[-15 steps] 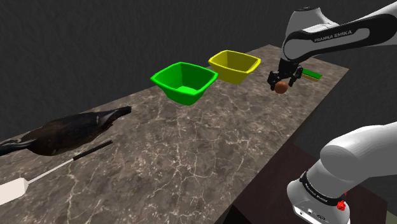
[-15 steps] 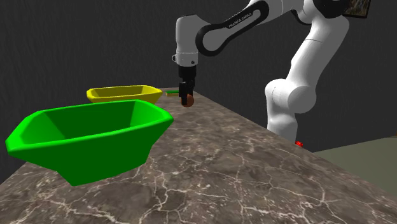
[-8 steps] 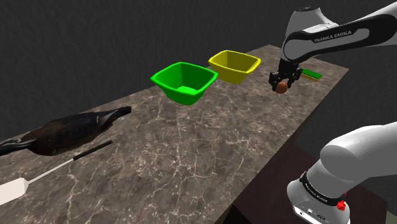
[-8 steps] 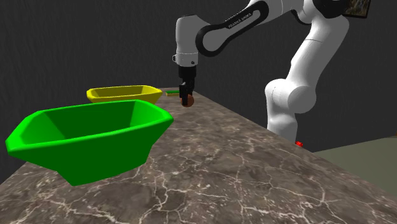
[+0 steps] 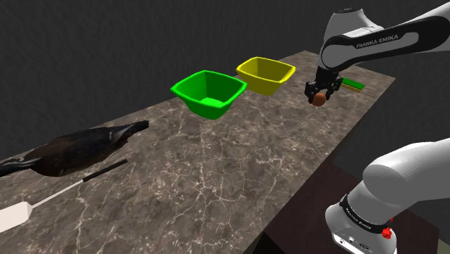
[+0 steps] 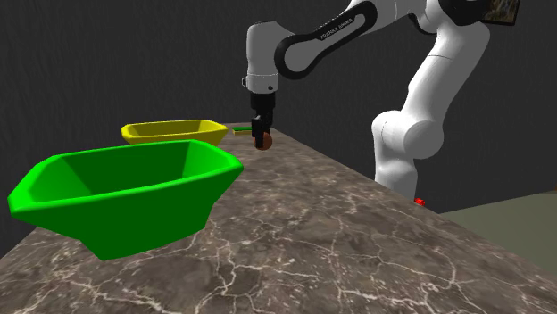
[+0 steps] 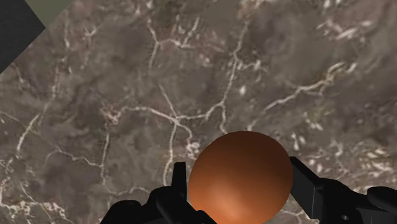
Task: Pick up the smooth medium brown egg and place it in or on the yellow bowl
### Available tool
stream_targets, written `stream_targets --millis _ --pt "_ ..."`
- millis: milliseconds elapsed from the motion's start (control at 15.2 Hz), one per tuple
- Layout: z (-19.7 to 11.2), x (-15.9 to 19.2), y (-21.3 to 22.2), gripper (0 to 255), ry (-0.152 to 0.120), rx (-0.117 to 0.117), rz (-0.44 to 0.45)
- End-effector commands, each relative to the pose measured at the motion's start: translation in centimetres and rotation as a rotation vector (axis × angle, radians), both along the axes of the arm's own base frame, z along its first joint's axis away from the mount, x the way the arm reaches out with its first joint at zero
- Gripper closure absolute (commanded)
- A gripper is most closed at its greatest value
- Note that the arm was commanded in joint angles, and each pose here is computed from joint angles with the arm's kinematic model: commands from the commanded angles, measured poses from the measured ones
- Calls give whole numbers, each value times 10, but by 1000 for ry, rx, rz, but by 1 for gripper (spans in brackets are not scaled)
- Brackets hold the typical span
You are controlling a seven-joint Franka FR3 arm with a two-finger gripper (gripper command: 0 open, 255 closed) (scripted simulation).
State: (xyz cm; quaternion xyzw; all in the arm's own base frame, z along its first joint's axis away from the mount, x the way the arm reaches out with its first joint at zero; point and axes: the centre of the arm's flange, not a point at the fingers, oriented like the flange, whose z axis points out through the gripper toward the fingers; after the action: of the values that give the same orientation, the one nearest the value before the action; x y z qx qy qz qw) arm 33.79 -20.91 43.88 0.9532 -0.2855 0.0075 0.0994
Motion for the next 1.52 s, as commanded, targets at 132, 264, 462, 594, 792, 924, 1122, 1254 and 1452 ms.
stream_targets --millis 132,264,462,594,792,924,1122,1254,1452 --pt "10 0 0 255 0 0 0" --pt "21 0 0 255 0 0 0" --pt "37 0 0 255 0 0 0" --pt "47 0 0 255 0 0 0" --pt "63 0 0 255 0 0 0" --pt "74 0 0 255 0 0 0" --pt "90 0 0 255 0 0 0" --pt "100 0 0 255 0 0 0" --pt "116 0 0 255 0 0 0"
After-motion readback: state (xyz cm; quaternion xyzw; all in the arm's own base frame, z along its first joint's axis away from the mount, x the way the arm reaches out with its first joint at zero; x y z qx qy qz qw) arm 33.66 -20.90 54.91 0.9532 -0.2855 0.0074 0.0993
